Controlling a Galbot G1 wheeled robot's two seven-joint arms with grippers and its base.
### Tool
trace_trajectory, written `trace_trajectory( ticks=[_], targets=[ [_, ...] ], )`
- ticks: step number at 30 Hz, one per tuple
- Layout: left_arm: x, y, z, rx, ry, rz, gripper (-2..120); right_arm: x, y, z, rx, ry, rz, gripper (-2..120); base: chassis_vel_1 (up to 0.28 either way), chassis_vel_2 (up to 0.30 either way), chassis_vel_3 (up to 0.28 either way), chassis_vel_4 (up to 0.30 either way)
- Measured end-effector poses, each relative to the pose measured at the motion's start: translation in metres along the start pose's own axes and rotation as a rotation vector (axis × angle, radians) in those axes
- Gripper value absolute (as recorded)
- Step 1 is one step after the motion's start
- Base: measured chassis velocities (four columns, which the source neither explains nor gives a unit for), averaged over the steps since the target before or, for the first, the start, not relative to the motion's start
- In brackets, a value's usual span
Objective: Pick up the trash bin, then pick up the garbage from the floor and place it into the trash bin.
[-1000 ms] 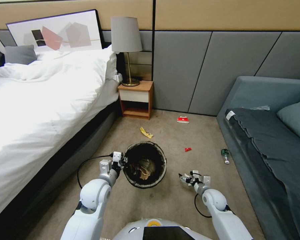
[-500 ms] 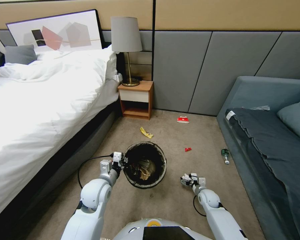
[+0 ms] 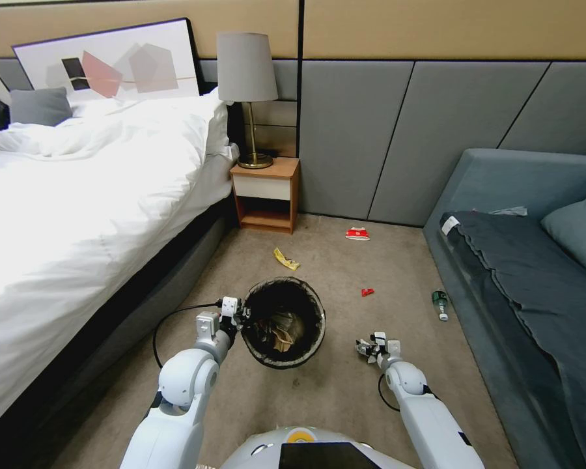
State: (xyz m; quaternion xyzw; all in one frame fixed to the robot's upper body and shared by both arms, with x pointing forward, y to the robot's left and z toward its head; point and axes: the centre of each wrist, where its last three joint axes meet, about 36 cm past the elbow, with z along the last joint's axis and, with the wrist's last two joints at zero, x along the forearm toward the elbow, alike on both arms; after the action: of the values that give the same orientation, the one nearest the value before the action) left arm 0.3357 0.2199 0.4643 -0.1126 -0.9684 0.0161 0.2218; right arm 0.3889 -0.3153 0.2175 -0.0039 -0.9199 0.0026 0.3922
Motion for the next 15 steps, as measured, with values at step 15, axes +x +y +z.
trace_trajectory(
  ticks=[15],
  targets=[
    [-0.002, 0.0, 0.001, 0.001, 0.002, 0.0, 1, -0.002, -0.007, 0.015, -0.026, 0.017, 0.009, 84, 0.0, 0.0, 0.0, 0.0]
  ],
)
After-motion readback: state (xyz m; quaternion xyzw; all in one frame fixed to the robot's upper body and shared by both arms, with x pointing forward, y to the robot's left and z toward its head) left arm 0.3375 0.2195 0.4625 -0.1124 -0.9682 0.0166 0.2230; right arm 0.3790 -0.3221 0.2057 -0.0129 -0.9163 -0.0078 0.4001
